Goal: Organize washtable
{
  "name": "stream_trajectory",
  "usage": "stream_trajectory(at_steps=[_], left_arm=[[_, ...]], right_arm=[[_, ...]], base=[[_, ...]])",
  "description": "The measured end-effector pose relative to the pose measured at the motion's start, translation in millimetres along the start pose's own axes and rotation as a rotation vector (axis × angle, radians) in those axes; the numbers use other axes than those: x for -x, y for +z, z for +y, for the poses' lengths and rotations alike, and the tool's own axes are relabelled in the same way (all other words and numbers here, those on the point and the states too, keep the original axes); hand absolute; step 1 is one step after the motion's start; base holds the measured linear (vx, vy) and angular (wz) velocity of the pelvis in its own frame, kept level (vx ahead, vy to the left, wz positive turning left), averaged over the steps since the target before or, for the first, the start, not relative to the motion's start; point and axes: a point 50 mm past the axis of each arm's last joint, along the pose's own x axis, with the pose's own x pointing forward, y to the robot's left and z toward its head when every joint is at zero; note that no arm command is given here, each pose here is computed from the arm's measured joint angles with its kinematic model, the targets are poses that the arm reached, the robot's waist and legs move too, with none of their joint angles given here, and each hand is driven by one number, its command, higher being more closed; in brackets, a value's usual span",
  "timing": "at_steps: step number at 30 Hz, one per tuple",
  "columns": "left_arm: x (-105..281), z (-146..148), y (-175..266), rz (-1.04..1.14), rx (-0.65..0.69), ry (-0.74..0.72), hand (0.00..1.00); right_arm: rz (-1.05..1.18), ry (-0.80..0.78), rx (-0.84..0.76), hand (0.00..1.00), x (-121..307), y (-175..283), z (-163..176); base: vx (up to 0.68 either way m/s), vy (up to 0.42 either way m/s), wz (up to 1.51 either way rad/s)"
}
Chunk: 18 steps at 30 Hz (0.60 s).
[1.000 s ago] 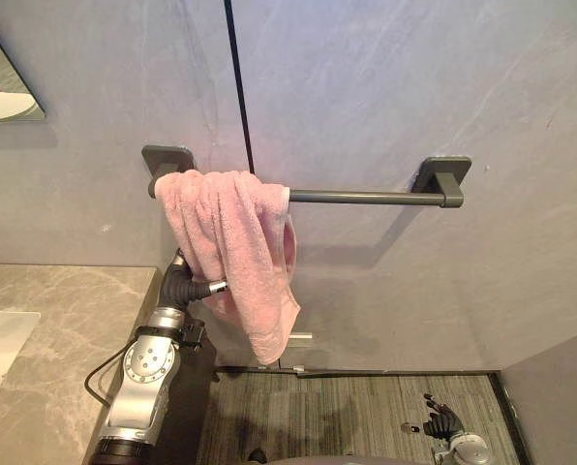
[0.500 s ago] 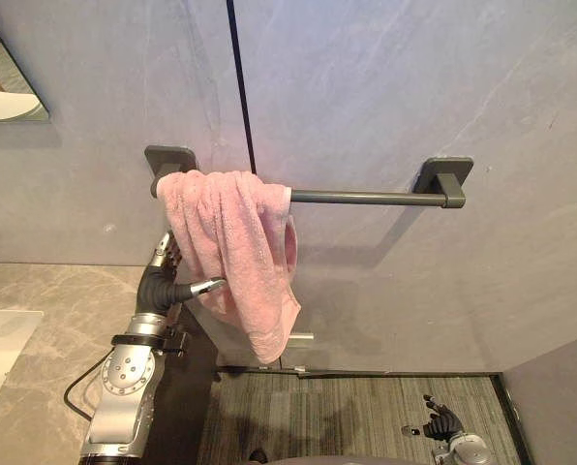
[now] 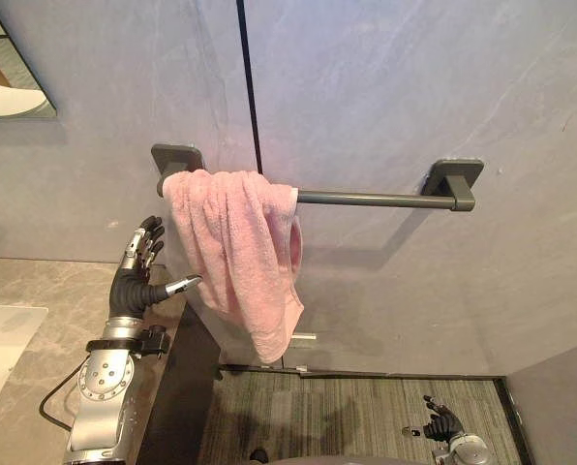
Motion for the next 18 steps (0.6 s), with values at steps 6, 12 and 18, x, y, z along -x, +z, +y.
stream_trajectory(at_steps=[6, 12, 18], left_arm=[[0.0, 1.0, 0.2, -0.001, -0.003, 0.003, 0.00], [-0.1, 0.5, 0.1, 0.000, -0.004, 0.001, 0.00], [0.1, -4.5, -3.6, 0.015, -0.005, -0.019, 1.00]], right_arm=[[0.000, 0.000, 0.007, 0.00, 0.0, 0.1, 0.0], [0.000, 0.000, 0.007, 0.00, -0.1, 0.1, 0.0], [0.002, 0.001, 0.007, 0.00, 0.2, -0.6, 0.2]], base=[[0.00, 0.000, 0.00], [0.00, 0.000, 0.00], [0.00, 0.000, 0.00]])
